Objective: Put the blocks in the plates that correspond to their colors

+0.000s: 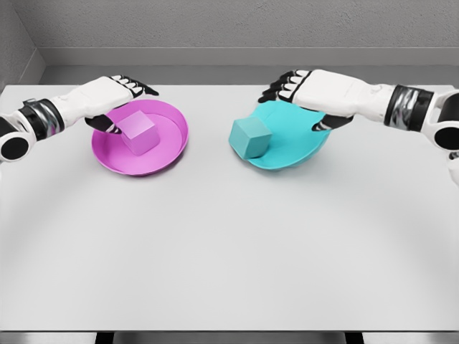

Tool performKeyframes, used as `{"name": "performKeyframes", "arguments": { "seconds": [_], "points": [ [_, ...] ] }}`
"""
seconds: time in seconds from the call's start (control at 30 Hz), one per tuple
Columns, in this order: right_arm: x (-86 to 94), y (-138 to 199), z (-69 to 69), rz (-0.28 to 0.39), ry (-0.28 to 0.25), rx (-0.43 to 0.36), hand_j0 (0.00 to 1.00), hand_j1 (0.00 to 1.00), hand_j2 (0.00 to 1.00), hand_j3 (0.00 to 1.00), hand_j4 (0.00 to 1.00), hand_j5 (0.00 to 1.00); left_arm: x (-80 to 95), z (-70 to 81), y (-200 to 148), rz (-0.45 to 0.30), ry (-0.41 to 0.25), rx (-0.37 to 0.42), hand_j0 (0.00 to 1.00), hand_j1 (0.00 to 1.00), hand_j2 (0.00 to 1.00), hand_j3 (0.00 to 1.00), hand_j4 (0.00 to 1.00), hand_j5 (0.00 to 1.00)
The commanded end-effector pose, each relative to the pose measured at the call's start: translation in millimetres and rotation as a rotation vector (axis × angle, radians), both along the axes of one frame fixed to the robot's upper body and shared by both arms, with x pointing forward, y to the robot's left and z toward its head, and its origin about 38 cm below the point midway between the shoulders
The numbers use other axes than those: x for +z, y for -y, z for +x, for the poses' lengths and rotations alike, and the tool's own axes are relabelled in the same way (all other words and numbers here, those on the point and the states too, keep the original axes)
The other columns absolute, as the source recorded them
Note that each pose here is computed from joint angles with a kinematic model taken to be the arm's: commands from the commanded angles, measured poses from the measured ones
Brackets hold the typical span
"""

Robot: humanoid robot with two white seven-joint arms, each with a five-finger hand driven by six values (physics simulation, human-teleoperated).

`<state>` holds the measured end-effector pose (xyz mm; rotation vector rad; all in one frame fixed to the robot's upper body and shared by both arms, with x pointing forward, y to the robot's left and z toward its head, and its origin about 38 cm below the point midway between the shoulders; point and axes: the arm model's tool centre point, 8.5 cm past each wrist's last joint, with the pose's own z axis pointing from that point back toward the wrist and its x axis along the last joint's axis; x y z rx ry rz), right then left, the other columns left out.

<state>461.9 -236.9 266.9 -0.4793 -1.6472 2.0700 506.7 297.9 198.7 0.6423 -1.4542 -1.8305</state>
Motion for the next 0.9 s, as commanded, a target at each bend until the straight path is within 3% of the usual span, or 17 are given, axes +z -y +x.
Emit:
{"name": "performKeyframes", "arguments": {
  "seconds": [0.0,0.2,0.33,0.47,0.77,0.87],
  "points": [
    [10.5,9.4,1.8,0.025,0.019,-0.025,1.00,1.00,1.00,1.00,1.00,1.00,2.0,-0.2,0.5,-0.007,0.004,-0.002,1.00,1.00,1.00,1.00,1.00,1.00],
    [14.9,27.7,1.0,0.018,0.027,-0.061,1.00,1.00,1.00,1.00,1.00,1.00,19.7,-2.4,-10.9,-0.020,0.028,-0.005,1.00,1.00,1.00,1.00,1.00,1.00],
    [15.1,36.9,-0.3,0.012,0.025,-0.077,1.00,1.00,1.00,1.00,1.00,1.00,57.2,-33.8,-46.1,-0.106,0.036,-0.115,1.00,1.00,1.00,1.00,1.00,1.00],
    [9.1,40.5,-2.3,0.017,0.011,-0.085,1.00,1.00,1.00,1.00,1.00,1.00,80.4,-41.0,-82.0,-0.193,0.044,-0.039,1.00,1.00,1.00,1.00,1.00,1.00],
    [11.9,47.1,-4.1,0.034,0.002,-0.088,1.00,1.00,1.00,1.00,1.00,1.00,80.4,-43.2,-88.6,-0.198,0.039,-0.025,1.00,1.00,1.00,1.00,1.00,1.00],
    [4.4,49.0,-6.3,0.033,-0.016,-0.091,1.00,1.00,1.00,1.00,1.00,1.00,81.0,-43.3,-88.1,-0.206,0.039,-0.026,1.00,1.00,1.00,1.00,1.00,1.00]
  ]
}}
